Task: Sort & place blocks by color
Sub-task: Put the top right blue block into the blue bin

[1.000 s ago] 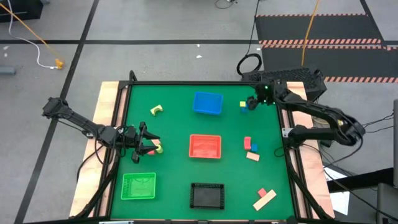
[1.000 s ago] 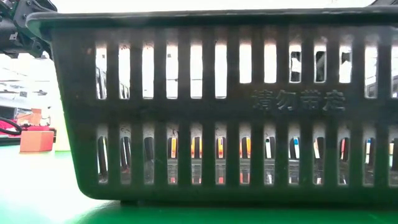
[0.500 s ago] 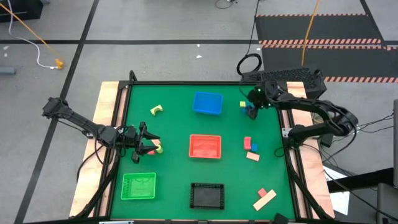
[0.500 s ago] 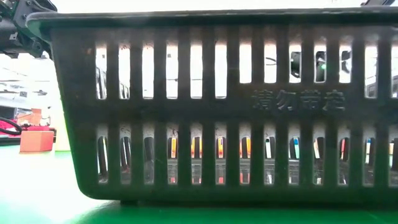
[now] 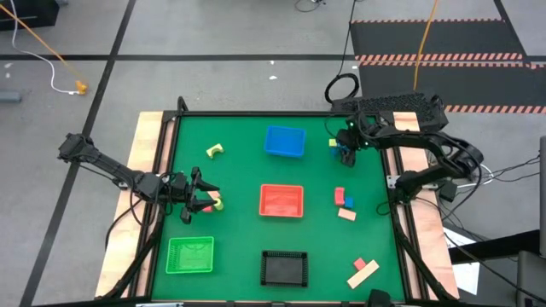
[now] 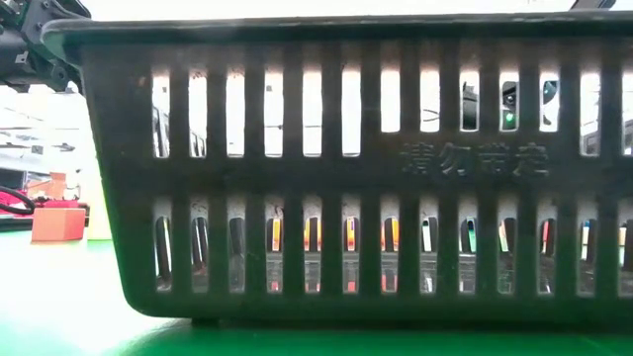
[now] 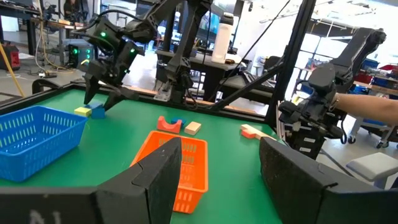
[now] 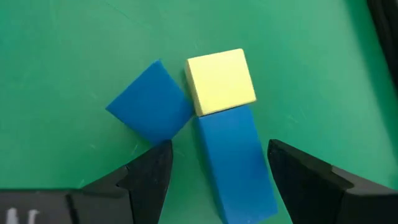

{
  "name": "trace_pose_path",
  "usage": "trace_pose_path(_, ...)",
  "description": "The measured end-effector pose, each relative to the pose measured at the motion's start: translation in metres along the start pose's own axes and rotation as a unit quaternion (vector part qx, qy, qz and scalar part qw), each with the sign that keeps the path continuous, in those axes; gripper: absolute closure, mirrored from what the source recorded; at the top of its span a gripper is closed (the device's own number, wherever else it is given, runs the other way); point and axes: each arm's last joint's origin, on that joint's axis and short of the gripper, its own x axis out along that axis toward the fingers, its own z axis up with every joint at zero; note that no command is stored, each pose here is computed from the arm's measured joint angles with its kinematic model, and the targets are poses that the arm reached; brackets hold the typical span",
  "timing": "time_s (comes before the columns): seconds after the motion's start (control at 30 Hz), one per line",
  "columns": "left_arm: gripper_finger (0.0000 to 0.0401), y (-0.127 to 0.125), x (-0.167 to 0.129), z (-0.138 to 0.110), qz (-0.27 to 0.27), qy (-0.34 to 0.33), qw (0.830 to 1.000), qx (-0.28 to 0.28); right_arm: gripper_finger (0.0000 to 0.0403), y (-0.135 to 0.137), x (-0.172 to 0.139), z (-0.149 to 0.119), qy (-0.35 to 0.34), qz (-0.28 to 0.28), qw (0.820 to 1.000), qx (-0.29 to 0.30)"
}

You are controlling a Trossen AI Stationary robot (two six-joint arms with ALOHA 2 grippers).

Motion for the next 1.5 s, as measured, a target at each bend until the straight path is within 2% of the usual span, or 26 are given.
trace_pose_path(0.27,0.0183,0.000,0.000,0.000,0.000,0.000,1.000,0.000,0.0147,-0.020,0.008,0.010,0.019,0.001,0.999,0.050)
trace_pose_path(0.37,0.0183,0.000,0.000,0.000,0.000,0.000,1.000,0.000,0.0147,-0.021,0.013,0.006,0.055,0.021,0.997,0.054)
trace_pose_path(0.57,0.0182,0.000,0.000,0.000,0.000,0.000,1.000,0.000,0.0160,-0.021,0.013,0.005,0.058,0.021,0.996,0.058)
trace_pose_path(0.73,0.0183,0.000,0.000,0.000,0.000,0.000,1.000,0.000,0.0200,-0.020,0.010,0.007,0.053,0.017,0.994,0.091)
trace_pose_path(0.93,0.0182,0.000,0.000,0.000,0.000,0.000,1.000,0.000,0.0287,-0.018,0.009,0.005,0.060,0.023,0.989,0.129)
trace_pose_path(0.97,0.0183,0.000,0.000,0.000,0.000,0.000,1.000,0.000,0.0290,-0.018,0.009,0.005,0.063,0.023,0.989,0.135)
trace_pose_path(1.23,0.0183,0.000,0.000,0.000,0.000,0.000,1.000,0.000,0.0290,-0.015,0.006,0.000,0.094,0.025,0.979,0.177)
trace_pose_path(1.4,0.0183,0.000,0.000,0.000,0.000,0.000,1.000,0.000,0.0290,-0.010,-0.014,-0.001,0.103,-0.006,0.979,0.174)
trace_pose_path(1.5,0.0183,0.000,0.000,0.000,0.000,0.000,1.000,0.000,0.0290,-0.010,-0.033,0.009,0.051,-0.042,0.984,0.166)
